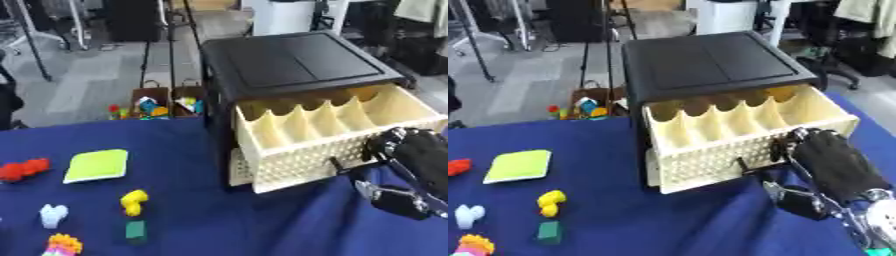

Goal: Pick up objects from table and place into drawer.

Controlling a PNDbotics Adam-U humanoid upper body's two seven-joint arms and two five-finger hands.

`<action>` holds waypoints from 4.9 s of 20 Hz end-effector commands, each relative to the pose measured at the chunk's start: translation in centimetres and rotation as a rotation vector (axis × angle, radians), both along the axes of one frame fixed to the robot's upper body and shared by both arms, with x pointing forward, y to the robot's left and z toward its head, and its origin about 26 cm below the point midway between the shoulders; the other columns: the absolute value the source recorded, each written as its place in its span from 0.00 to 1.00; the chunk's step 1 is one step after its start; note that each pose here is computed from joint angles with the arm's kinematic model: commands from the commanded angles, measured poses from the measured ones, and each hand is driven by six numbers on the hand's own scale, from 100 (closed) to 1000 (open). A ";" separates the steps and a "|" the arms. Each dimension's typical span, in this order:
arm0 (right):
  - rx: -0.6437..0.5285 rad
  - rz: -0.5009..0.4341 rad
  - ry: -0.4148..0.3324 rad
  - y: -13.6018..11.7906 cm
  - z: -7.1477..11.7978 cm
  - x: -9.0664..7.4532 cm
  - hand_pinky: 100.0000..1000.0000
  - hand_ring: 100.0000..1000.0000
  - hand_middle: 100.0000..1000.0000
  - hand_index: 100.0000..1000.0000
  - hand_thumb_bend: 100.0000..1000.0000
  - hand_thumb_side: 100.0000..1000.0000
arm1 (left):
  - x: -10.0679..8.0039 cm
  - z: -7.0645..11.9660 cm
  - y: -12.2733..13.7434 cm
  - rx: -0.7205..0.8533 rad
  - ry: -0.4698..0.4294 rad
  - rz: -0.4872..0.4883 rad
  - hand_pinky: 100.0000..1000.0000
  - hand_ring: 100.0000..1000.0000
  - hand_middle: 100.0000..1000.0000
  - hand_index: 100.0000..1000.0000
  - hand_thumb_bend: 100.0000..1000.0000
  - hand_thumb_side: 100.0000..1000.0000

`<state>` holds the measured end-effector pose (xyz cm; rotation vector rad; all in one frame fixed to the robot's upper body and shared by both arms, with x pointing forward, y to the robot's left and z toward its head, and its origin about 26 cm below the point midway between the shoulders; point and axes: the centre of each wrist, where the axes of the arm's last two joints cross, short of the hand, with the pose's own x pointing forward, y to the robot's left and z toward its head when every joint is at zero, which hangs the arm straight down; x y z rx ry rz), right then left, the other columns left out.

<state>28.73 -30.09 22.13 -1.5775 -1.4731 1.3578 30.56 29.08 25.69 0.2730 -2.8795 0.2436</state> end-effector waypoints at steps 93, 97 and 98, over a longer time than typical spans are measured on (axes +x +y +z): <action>0.085 0.139 -0.081 0.3 -0.2 -0.1 0.23 0.26 0.13 0.17 0.16 0.14 | -0.2 0.8 -0.1 0.010 -0.028 -0.007 0.65 0.76 0.80 0.84 0.27 1.00; 0.081 0.165 -0.079 0.6 -0.2 0.0 0.23 0.26 0.13 0.17 0.16 0.13 | -0.2 0.8 -0.1 0.010 -0.027 -0.008 0.65 0.76 0.80 0.84 0.27 1.00; 0.081 0.166 -0.076 0.7 -0.2 0.0 0.23 0.26 0.14 0.17 0.16 0.13 | -0.2 0.9 -0.1 0.010 -0.028 -0.009 0.65 0.76 0.80 0.84 0.27 1.00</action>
